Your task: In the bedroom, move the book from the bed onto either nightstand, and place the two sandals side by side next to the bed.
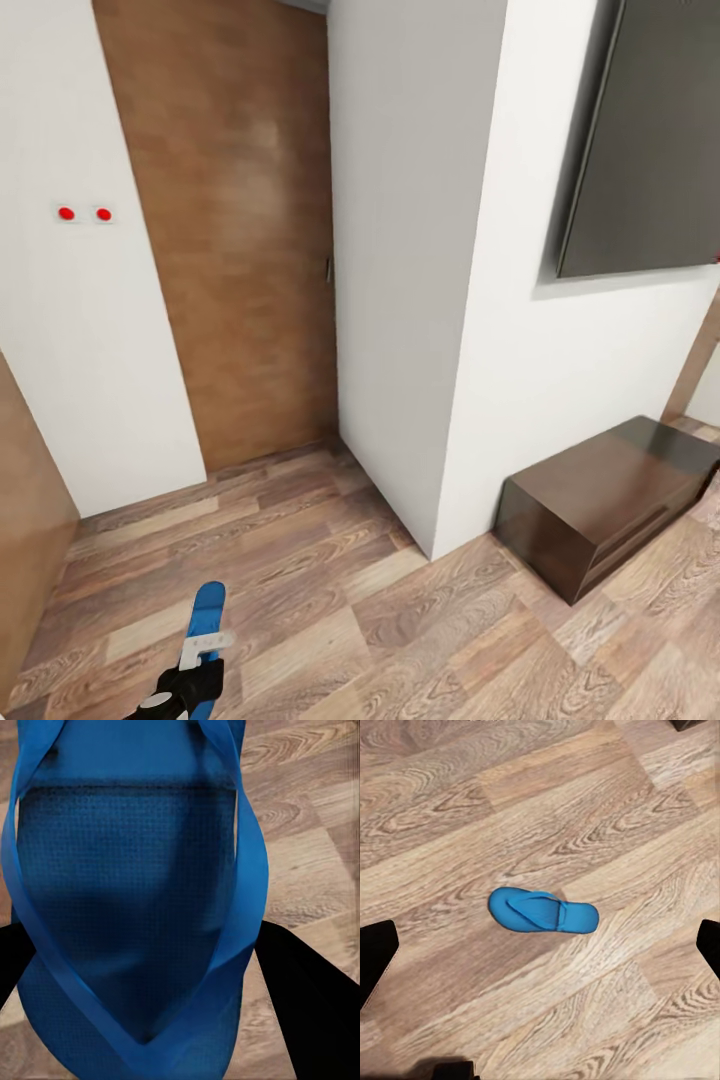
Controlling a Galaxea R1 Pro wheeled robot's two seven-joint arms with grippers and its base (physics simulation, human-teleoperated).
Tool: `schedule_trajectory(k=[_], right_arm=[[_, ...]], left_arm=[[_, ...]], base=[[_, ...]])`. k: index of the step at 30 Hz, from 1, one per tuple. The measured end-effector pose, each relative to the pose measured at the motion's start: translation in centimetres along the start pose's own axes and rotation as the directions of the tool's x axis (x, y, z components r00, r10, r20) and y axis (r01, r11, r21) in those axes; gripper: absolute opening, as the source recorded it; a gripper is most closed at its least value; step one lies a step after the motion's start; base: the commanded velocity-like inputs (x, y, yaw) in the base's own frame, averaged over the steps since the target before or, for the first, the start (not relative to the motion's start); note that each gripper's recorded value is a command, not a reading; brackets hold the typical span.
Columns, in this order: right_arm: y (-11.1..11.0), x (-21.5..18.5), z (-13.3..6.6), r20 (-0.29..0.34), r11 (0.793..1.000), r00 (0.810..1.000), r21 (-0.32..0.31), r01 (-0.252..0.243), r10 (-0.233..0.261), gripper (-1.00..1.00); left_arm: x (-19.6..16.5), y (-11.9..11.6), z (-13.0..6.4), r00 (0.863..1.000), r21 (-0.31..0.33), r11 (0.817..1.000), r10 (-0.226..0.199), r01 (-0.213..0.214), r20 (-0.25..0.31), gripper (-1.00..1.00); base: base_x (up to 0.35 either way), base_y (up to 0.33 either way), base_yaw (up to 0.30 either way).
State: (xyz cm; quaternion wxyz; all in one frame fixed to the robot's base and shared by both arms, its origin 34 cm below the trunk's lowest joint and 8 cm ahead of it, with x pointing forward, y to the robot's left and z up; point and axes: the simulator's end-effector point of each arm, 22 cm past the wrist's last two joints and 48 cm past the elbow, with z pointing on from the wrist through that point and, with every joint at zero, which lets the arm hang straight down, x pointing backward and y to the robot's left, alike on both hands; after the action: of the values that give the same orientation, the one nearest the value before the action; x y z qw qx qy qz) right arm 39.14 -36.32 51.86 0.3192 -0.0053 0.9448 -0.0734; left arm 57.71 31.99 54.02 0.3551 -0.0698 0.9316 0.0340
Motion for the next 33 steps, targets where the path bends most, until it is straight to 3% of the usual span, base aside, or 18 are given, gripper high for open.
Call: schedule_trajectory(k=[16,33], right_arm=[[0.04,0.30,0.00,-0.006,1.000,1.000,-0.001,0.000,0.000,1.00],[0.75,0.36,0.04,-0.008,1.000,1.000,-0.016,0.014,-0.014,1.00]], left_arm=[[-0.02,0.00,0.00,1.000,0.000,1.000,0.000,0.000,0.001,-1.00],[-0.01,-0.01,0.02,1.000,0.000,1.000,-0.001,0.001,0.001,-1.00]], base=[[0.234,0.167,-0.292],[0.067,0.079,-0.292]])
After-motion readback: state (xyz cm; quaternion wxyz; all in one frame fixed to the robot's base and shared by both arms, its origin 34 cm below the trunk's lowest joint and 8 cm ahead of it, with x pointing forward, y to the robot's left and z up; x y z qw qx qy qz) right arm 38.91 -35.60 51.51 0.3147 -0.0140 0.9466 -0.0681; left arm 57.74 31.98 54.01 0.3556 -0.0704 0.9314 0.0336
